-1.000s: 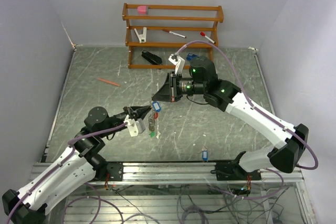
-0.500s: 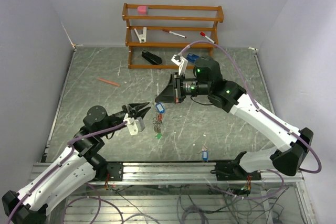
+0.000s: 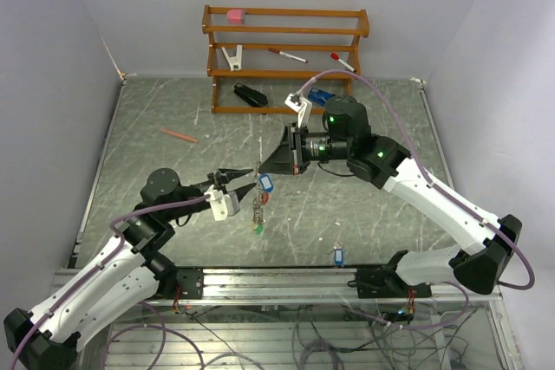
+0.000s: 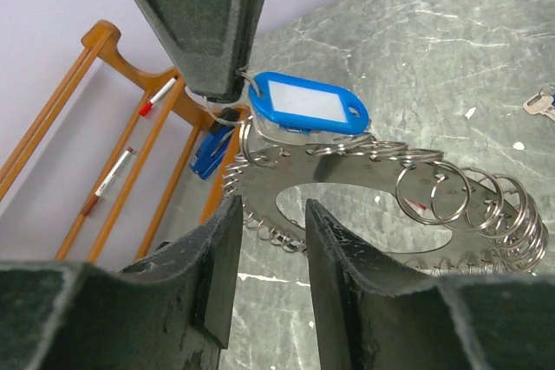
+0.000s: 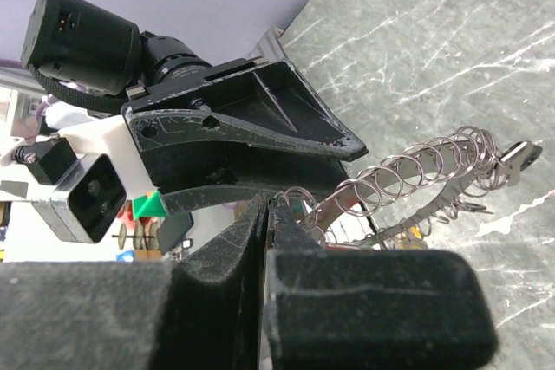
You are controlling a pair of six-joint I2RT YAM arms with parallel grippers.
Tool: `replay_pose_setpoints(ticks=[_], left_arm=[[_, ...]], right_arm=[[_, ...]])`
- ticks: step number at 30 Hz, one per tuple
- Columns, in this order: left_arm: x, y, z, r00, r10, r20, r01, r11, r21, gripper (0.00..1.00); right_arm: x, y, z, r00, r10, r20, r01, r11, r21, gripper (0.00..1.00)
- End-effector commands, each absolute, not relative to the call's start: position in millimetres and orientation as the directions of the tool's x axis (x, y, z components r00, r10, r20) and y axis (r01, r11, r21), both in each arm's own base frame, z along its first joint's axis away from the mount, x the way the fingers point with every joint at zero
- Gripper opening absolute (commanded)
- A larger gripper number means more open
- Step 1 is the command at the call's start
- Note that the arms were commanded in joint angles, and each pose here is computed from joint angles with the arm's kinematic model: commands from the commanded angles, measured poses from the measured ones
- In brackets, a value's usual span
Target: Put the keys on the keyring
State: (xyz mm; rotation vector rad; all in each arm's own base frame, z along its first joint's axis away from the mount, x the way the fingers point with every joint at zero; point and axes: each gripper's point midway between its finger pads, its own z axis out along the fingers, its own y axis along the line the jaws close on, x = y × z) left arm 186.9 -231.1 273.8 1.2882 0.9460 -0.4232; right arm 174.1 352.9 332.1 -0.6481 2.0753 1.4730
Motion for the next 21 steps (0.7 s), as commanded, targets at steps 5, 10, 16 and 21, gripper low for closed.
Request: replay_pose_setpoints(ticks=[5,10,16,21], left_arm=[[184,-234,292,0.589,0.188,-0.786,0.738,0.272,0.618,0.36],[180,-235,294,0.592,0.178,-0.786,0.744,0.254,0.618,0.32],[175,-238,294,0.587,0.164,-0.793,0.762,0.219,0.61,0.31],[168,-240,291,0.577,0.16,-0.801,0.782,0.175,0.599,0.31]], right_arm=[[166,348,341,-0.74,-0.073,-0.668,-0.662,0.251,0.706,0.0],[165,348,337,-0.744,-0.072,-0.664,-0.658,0.25,0.71,0.0],[166,349,337,-0.742,-0.073,-0.666,-0.661,0.248,0.709,0.0],[167,349,337,-0.74,-0.072,-0.669,-0.662,0.251,0.706,0.0]])
